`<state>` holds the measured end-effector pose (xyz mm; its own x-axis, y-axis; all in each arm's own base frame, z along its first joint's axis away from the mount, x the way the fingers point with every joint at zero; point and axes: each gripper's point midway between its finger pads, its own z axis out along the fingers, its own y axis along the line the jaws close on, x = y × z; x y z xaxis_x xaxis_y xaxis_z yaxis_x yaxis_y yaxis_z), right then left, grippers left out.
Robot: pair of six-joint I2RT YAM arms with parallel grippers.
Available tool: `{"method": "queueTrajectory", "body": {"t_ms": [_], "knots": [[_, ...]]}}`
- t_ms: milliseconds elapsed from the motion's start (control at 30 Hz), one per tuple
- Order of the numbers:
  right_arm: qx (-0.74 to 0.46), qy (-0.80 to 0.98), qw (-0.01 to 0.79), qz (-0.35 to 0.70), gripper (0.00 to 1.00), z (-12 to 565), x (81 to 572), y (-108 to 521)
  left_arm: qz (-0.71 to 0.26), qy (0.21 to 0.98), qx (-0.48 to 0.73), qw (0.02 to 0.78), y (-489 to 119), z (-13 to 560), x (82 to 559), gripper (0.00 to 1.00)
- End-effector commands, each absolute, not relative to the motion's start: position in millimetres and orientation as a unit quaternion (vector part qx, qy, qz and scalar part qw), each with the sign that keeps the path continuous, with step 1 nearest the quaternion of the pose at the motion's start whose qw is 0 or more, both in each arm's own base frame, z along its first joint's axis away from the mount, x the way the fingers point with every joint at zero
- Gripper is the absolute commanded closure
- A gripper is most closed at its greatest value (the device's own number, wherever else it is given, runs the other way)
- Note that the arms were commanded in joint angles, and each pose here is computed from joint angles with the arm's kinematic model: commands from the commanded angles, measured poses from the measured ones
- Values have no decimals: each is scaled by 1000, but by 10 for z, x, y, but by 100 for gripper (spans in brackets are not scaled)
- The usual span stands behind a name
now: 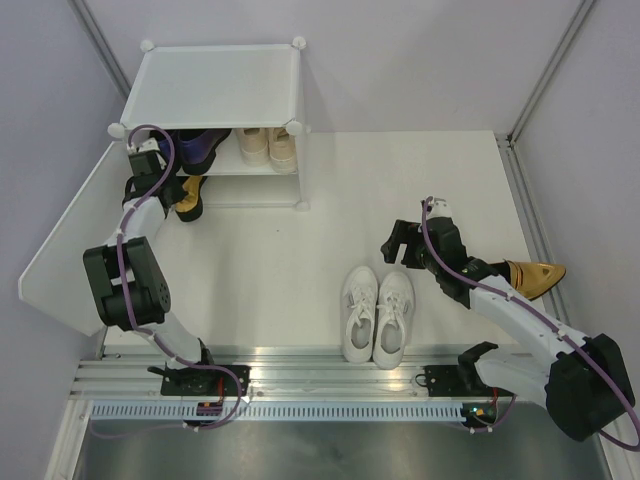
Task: Place and organize the shoes in the shoe cabinet
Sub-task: Place the shoe in the shoe cabinet.
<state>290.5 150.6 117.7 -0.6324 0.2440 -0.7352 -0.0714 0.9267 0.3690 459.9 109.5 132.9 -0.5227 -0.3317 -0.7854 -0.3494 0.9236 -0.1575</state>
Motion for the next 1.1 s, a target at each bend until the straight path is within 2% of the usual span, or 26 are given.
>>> {"method": "queueTrajectory", "body": {"t_ms": [0, 967, 1000, 1067], "knots": [[49, 877, 443, 178, 7, 1237, 2989, 1486, 4, 827, -207, 523, 1187, 1810, 4939, 98], [50, 885, 434, 159, 7, 1134, 3037, 1455, 54, 825, -239, 509, 1470, 1495, 5149, 98], [50, 886, 433, 158, 7, 1129, 3037, 1454, 55, 826, -240, 507, 1468, 1480, 5149, 97], [49, 886, 434, 158, 7, 1132, 3040, 1452, 61, 828, -243, 502, 1486, 1437, 5136, 87]]}}
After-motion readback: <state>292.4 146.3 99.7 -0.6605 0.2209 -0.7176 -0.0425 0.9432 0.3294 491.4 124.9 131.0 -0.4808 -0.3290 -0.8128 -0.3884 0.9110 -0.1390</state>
